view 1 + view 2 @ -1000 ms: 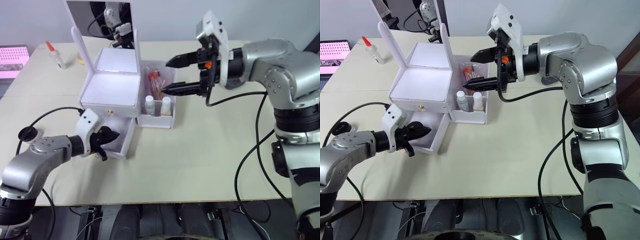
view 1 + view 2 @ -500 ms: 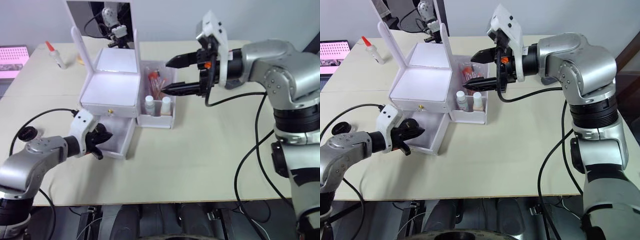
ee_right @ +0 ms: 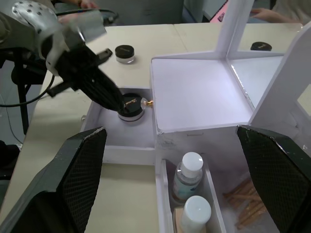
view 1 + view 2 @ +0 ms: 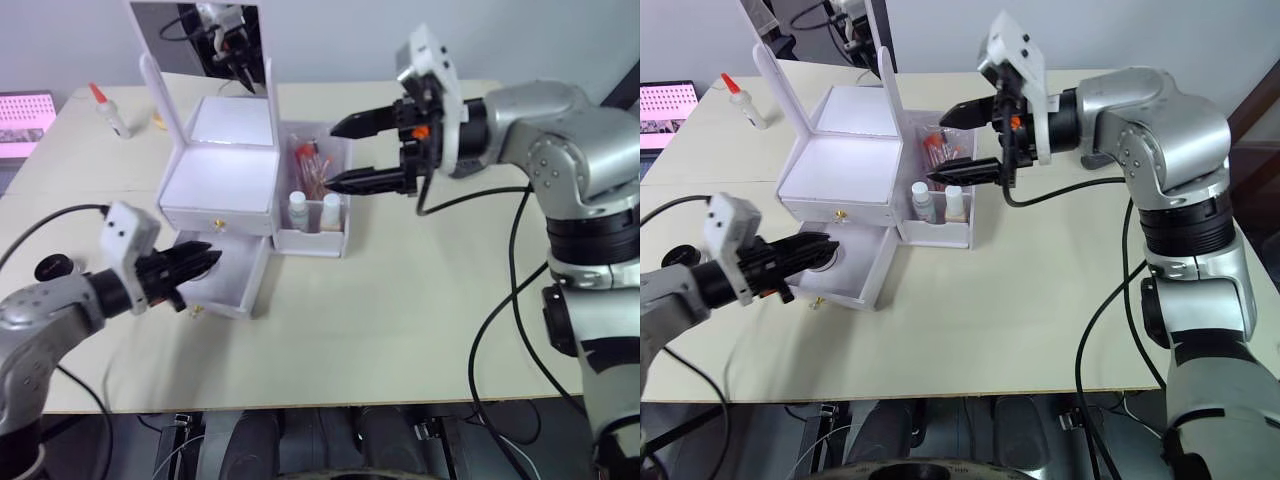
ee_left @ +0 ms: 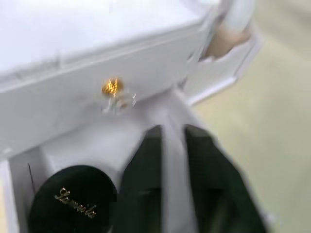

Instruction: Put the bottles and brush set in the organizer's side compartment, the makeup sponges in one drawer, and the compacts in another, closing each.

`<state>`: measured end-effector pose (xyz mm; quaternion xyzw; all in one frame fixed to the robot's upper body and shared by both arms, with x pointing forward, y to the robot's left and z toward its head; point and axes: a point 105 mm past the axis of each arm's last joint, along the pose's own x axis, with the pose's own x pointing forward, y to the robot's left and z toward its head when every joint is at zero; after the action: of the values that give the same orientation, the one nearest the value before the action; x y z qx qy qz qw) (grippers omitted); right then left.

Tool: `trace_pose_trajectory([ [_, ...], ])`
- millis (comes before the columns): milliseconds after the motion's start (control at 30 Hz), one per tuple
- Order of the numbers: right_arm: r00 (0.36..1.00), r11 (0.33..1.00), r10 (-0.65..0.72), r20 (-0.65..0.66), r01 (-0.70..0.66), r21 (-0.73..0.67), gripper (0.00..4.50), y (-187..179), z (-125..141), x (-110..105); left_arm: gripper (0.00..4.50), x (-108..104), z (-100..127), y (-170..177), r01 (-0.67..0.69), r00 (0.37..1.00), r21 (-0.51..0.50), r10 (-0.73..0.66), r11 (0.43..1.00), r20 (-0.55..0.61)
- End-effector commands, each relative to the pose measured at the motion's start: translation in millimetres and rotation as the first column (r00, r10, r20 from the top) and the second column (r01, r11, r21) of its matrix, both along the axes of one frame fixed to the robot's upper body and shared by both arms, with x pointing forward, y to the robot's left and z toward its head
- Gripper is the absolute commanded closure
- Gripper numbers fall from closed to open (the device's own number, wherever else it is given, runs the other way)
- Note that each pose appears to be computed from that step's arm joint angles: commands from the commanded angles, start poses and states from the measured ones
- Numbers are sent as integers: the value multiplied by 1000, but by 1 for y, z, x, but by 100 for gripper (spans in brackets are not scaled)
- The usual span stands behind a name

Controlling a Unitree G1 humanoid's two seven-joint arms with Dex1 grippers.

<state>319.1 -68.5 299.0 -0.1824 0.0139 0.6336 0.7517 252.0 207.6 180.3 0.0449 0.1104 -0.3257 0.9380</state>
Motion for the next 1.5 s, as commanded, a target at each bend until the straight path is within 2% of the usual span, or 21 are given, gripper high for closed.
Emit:
trace_pose_trajectory([
  [33, 997, 1000, -7, 70, 6, 19, 0, -17, 0, 4, 169, -15, 20, 23, -98, 987, -23, 100, 995, 123],
  [133, 997, 997, -64, 49, 62, 42, 0, -32, -10, 18, 7, -32, 18, 61, -262, 949, -70, 270, 962, 164],
  [233, 993, 993, -108, 48, 106, 50, 0, -42, -21, 28, 3, -53, 8, 99, -437, 876, -87, 445, 895, 185],
  [333, 990, 989, -136, 41, 134, 63, 0, -51, -25, 33, 3, -74, 2, 121, -531, 816, -97, 539, 842, 209],
  [433, 983, 983, -182, 37, 181, 44, 0, -72, -40, 40, 3, -110, -14, 151, -653, 734, -63, 651, 755, 193],
  [533, 979, 980, -200, 44, 200, 17, 0, -88, -51, 42, 3, -137, -25, 173, -731, 669, -16, 721, 682, 180],
  [600, 971, 972, -233, 57, 233, 16, 0, -100, -52, 45, 3, -155, -30, 191, -788, 604, -11, 776, 616, 181],
  [700, 957, 959, -282, 60, 282, 9, 0, -114, -55, 51, 3, -172, -33, 207, -839, 521, -70, 834, 539, 180],
  [800, 950, 952, -306, 61, 307, -11, 0, -123, -62, 54, 3, -185, -47, 214, -865, 479, -89, 866, 493, 147],
  [867, 949, 950, -313, 38, 313, -13, 0, -126, -65, 54, 3, -191, -55, 216, -871, 473, -81, 871, 485, 132],
  [1067, 957, 957, -290, 7, 290, -22, 0, -128, -68, 51, 3, -188, -55, 213, -862, 484, -93, 864, 498, 136],
  [1167, 975, 974, -224, 1, 224, -23, 0, -115, -63, 44, 3, -178, -49, 207, -843, 513, -92, 844, 529, 154],
  [1267, 996, 994, -94, -9, 93, -62, 0, -96, -60, 29, 3, -163, -43, 201, -814, 563, -64, 812, 577, 151],
  [1333, 1000, 997, -21, -3, 21, -77, 0, -85, -54, 21, 3, -152, -33, 200, -808, 570, -63, 805, 585, 168],
  [1400, 995, 993, 94, 25, -92, -72, 0, -63, -36, 8, 3, -134, -24, 200, -816, 564, -44, 811, 576, 153],
  [1500, 981, 981, 183, 68, -178, -79, 0, -41, -20, -2, 3, -116, -26, 202, -834, 548, 2, 828, 551, 117],
])
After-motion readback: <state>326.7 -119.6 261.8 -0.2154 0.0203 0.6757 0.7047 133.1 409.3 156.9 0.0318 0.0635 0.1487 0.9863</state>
